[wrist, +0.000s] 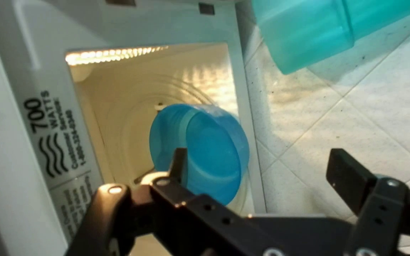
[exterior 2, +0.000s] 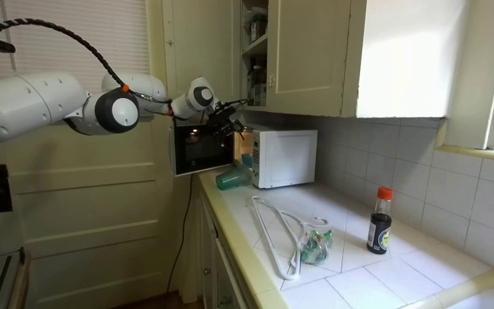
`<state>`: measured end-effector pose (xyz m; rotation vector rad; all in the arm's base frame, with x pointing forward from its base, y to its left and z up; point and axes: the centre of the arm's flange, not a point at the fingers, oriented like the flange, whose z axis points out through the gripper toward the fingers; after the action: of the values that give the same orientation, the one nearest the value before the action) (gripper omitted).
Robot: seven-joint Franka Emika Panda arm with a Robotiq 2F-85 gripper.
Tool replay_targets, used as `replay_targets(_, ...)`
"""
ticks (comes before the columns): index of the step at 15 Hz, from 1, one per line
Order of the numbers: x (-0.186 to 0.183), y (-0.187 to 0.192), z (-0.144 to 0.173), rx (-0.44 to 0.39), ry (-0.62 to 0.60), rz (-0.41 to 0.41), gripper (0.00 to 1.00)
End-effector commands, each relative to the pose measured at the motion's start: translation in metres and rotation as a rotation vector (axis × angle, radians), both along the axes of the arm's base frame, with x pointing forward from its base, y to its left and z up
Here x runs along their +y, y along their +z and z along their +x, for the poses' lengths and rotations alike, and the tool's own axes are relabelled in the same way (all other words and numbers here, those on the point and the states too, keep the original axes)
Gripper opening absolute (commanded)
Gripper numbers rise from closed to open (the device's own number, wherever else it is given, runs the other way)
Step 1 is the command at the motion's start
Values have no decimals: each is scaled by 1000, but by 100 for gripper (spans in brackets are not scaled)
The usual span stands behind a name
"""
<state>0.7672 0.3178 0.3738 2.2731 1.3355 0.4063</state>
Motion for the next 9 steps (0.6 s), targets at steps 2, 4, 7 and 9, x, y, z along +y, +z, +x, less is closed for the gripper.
replay_targets(2, -28, -11, -78, 133, -155, 15, 100)
replay_targets(4, -28, -15, -84, 150, -268, 49, 100)
replay_targets(7, -28, -23, -91, 165, -424, 78, 100)
replay_targets(9, -31, -23, -95, 109, -527, 99, 100)
